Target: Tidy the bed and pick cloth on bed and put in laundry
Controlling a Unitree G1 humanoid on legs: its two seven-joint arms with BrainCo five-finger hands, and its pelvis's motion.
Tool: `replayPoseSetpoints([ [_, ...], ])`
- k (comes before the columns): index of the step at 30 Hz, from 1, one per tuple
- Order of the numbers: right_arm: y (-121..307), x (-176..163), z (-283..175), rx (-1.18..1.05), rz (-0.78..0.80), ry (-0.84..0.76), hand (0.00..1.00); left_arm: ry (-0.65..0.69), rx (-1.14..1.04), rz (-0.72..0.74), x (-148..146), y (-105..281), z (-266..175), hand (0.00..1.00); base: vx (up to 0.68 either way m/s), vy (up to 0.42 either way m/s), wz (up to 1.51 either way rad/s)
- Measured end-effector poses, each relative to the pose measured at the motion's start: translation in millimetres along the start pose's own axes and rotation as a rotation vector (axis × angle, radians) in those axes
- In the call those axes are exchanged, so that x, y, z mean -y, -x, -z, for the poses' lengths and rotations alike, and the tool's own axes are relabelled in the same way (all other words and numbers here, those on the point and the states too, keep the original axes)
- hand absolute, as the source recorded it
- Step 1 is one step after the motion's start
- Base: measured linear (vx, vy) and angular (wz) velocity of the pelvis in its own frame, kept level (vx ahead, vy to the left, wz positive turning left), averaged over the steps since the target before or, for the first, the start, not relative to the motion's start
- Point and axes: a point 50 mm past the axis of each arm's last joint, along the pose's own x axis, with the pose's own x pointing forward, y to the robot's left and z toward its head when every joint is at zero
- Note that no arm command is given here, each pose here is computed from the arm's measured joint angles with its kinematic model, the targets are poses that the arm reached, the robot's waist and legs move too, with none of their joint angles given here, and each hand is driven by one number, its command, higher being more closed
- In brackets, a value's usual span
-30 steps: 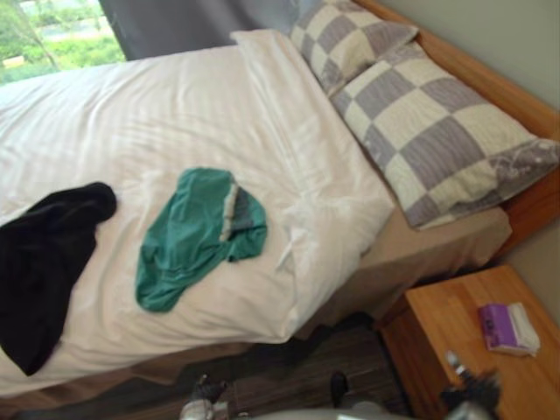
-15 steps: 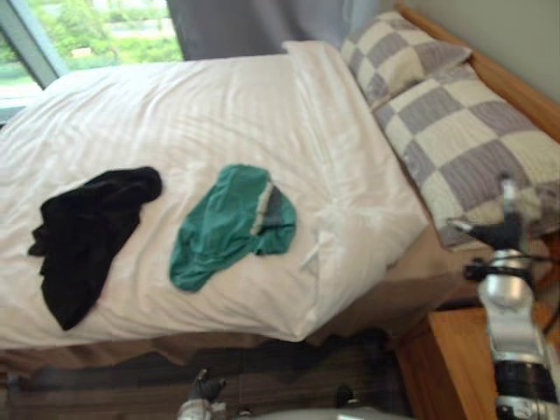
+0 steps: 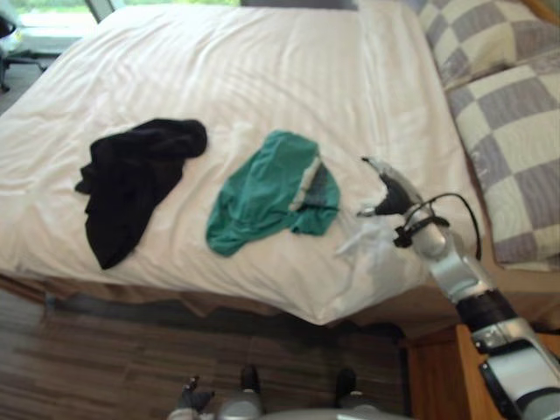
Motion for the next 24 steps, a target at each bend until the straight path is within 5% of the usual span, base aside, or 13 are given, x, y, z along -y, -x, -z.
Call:
replayPoseSetpoints([
  [20,25,14,37,-0.107,-0.055,0.222,0.0,-0.025,0.04,0.021,3,0,-6,0.0,0.0,0.003,-0.03],
  [21,28,11,40,-0.112,-0.072,0.227,1.0,-0.028,0.045,0.022,3,0,-7,0.0,-0.02,0.001,-0.07],
  [24,35,9,46,-0.118,-0.137,0.257,1.0,-0.036,0.065,0.023,3,-2,-14,0.0,-0.01,0.0,-0.02],
])
